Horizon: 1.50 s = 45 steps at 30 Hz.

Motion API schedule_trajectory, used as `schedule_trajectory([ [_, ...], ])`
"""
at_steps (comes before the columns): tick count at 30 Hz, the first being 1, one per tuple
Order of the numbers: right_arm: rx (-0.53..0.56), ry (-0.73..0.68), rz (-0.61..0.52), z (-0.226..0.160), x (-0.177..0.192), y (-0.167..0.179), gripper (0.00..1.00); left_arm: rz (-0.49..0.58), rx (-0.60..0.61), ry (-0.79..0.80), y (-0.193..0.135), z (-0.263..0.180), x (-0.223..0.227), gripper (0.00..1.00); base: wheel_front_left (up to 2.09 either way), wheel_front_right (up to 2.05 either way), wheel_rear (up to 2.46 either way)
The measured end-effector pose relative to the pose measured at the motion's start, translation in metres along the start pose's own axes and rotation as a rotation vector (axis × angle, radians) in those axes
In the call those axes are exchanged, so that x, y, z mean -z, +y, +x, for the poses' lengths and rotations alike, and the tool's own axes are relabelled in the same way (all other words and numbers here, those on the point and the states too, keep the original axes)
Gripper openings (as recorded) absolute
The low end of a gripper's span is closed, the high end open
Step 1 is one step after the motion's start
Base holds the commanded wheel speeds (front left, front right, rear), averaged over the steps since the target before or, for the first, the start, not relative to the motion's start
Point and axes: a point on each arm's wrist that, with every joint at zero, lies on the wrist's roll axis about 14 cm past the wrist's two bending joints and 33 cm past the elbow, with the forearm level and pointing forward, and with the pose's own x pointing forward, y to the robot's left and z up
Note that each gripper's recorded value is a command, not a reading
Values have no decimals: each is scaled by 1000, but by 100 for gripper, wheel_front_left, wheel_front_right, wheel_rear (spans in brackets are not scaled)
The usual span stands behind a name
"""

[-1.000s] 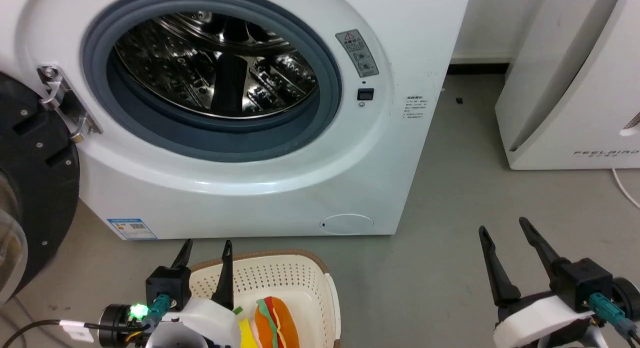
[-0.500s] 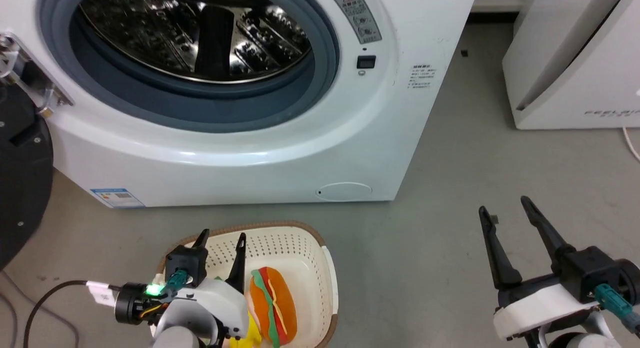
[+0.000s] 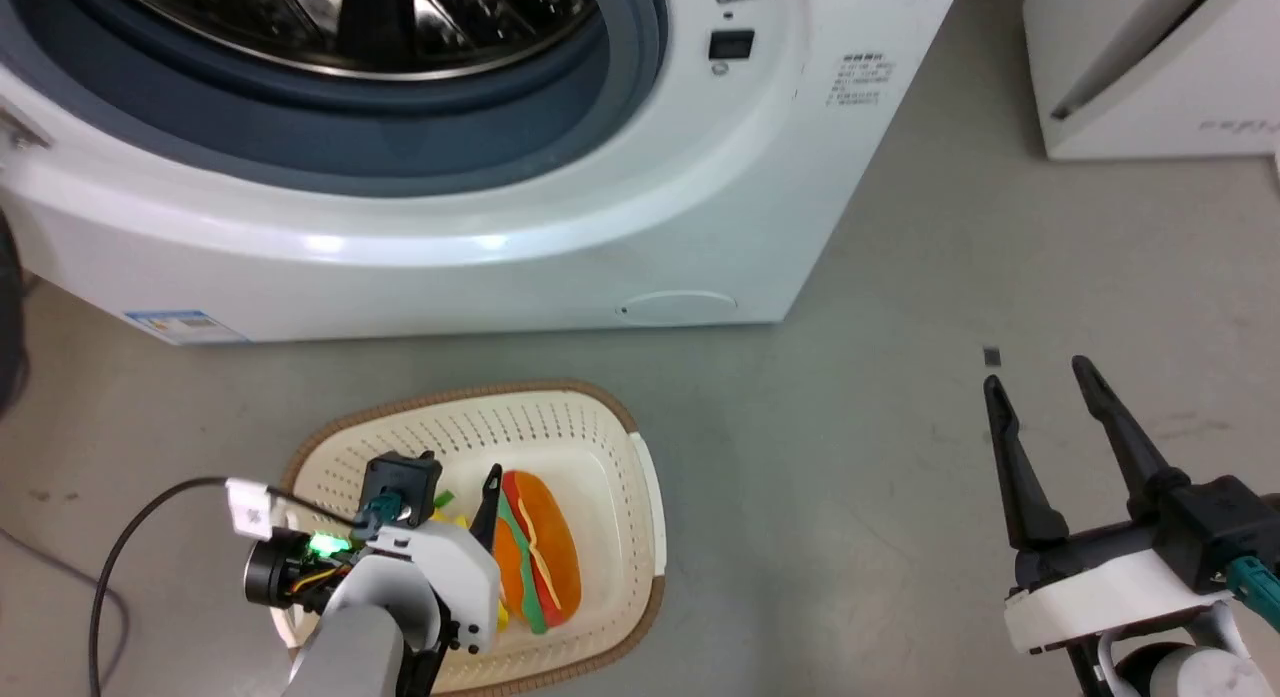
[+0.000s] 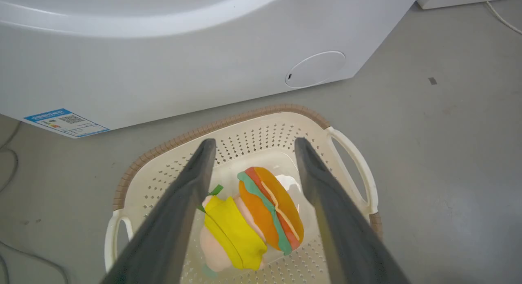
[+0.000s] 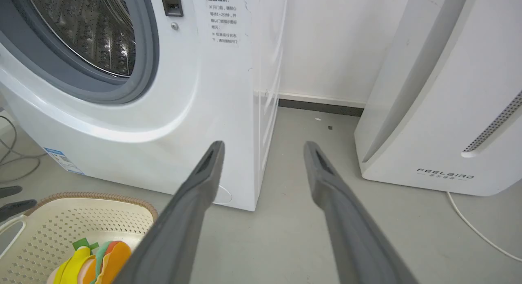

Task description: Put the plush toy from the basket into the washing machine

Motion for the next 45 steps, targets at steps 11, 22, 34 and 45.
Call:
schedule_trajectory([
  [11,32,50,1,12,27,-12,100,60,88,236,-10,32,54,100,0,0,0],
  [22,56,111,1,21,60,-21,100,107,146,441,-9,53,107,100,0,0,0],
  [34,74,158,-7,30,91,-29,100,88,152,594,2,72,152,100,0,0,0],
  [45,75,214,-14,35,124,-30,100,84,184,695,1,90,188,100,0,0,0],
])
